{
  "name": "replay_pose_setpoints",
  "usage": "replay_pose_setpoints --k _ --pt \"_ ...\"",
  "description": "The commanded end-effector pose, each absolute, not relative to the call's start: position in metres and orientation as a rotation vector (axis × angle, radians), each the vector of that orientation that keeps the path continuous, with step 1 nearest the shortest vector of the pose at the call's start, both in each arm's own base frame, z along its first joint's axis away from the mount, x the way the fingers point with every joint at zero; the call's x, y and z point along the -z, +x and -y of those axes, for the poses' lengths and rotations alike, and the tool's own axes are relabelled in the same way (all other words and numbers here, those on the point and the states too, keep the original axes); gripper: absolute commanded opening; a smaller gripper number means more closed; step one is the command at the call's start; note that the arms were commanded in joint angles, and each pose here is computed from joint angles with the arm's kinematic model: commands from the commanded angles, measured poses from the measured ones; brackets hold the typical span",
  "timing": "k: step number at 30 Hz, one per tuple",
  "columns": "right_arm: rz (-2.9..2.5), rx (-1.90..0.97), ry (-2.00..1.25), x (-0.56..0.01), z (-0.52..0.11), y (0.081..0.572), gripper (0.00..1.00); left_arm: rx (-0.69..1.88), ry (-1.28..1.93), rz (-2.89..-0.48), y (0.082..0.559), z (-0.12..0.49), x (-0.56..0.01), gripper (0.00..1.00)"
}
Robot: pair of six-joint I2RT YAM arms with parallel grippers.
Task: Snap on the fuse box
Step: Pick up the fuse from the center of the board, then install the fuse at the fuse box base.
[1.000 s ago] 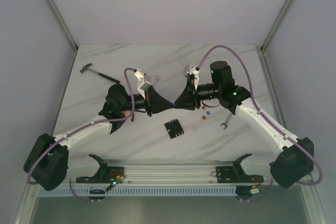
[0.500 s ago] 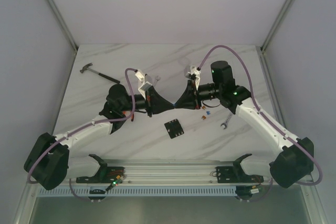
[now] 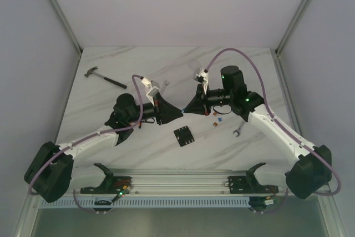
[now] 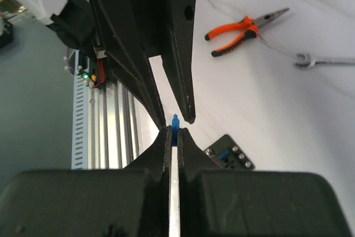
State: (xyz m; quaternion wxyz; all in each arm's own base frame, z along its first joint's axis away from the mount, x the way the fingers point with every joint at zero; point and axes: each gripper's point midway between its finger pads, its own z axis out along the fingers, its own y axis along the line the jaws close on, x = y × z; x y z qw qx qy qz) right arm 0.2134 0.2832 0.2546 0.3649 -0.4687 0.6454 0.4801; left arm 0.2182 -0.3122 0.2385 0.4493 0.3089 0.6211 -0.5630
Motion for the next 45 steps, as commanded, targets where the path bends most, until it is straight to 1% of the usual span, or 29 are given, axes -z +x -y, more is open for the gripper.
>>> replay_pose_setpoints --k 1,7,11,15,20,26,34,38,44,45 --pt "-1.867 -1.091 -1.028 -0.232 -0.280 0.225 0.00 1.327 0.484 -1.714 0.235 0.297 -0.205 0.38" --pt "-2.107 -0.823 -0.830 -0.193 -0.272 0.233 0.00 1.269 0.175 -1.931 0.243 0.278 -0.159 0.48" --pt "-2.215 -0.671 -0.757 -0.170 -0.269 0.230 0.00 1.241 0.050 -2.047 0.241 0.272 -0.139 0.52" --pt "-2.299 -0.574 -0.692 -0.147 -0.268 0.224 0.00 1.217 -0.054 -2.152 0.237 0.268 -0.117 0.53" --pt "-2.380 -0.412 -0.622 -0.119 -0.260 0.220 0.00 1.229 -0.130 -2.261 0.229 0.271 -0.091 0.53" --pt "-2.410 -0.312 -0.621 -0.096 -0.263 0.218 0.00 1.237 -0.146 -2.364 0.223 0.282 -0.071 0.52" --pt "-2.411 -0.285 -0.615 -0.078 -0.273 0.227 0.00 1.193 -0.188 -2.471 0.220 0.282 -0.045 0.49" --pt "-2.413 -0.286 -0.622 -0.073 -0.279 0.230 0.00 1.189 -0.183 -2.499 0.220 0.285 -0.041 0.44" --pt "-2.411 -0.297 -0.626 -0.070 -0.284 0.232 0.00 1.183 -0.169 -2.534 0.218 0.289 -0.037 0.40" --pt "-2.432 -0.279 -0.637 -0.060 -0.284 0.232 0.00 1.185 -0.165 -2.541 0.217 0.290 -0.036 0.39"
